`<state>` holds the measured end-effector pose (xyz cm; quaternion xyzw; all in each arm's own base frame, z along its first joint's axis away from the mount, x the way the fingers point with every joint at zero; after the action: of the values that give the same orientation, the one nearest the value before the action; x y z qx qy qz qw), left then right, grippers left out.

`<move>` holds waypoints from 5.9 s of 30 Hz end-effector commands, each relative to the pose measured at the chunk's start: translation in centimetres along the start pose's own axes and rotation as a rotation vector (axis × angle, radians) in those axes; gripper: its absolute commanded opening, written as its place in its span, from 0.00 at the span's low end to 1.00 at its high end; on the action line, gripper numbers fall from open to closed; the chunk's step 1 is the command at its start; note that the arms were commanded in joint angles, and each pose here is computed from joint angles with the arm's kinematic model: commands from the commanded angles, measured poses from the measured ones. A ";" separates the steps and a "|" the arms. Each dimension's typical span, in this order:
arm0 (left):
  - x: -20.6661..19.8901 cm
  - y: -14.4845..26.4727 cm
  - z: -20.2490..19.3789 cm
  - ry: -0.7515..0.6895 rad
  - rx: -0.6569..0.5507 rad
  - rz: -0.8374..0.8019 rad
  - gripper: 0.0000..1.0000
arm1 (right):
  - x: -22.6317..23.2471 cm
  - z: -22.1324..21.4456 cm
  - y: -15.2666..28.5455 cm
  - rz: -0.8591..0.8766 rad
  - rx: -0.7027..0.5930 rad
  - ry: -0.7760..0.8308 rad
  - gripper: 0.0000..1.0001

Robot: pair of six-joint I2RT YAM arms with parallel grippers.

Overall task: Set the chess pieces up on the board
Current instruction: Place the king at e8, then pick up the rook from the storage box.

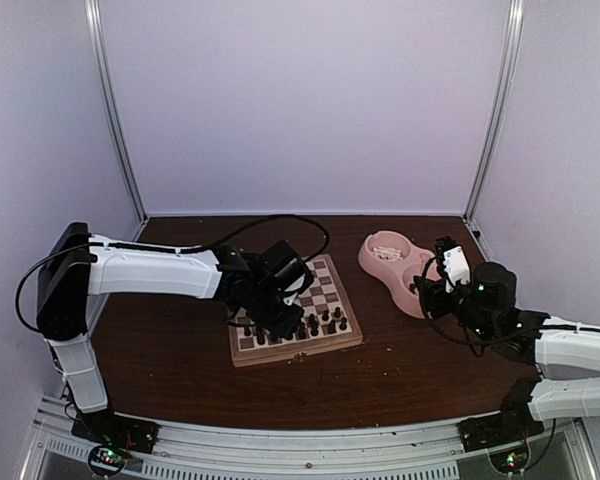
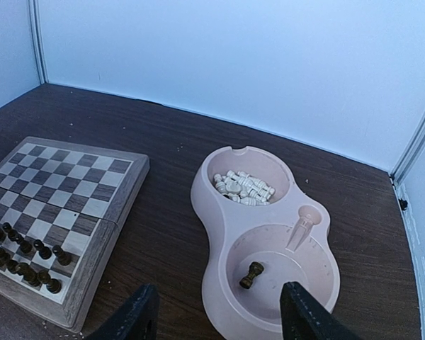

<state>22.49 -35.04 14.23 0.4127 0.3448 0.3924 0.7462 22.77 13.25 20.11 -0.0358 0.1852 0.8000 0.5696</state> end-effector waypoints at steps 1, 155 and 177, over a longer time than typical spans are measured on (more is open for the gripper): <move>-0.2 -0.2 0.1 -0.001 0.006 0.000 0.00 | -0.1 0.0 0.1 0.001 -0.019 -0.014 0.61; 6.3 19.0 -1.7 0.159 -0.608 0.006 0.84 | -5.2 -8.1 -15.7 -0.056 0.760 -0.544 0.07; -0.4 17.2 2.1 -0.032 -0.635 -0.310 0.78 | -4.0 7.0 -2.5 0.474 -0.001 -0.855 0.06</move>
<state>18.85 -27.08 26.61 0.1759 0.2795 0.4231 0.8438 28.70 11.17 24.41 0.3136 0.0266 0.8115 0.4924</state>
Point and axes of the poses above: each gripper's point midway between its finger pads, its own y axis back along the fingers, its own x axis along the line the jaws close on, z = x × y, the point moved 7 cm from there along y, back along the fingers, and after that the axes turned 11 degrees about y, right-handed, at the moved point
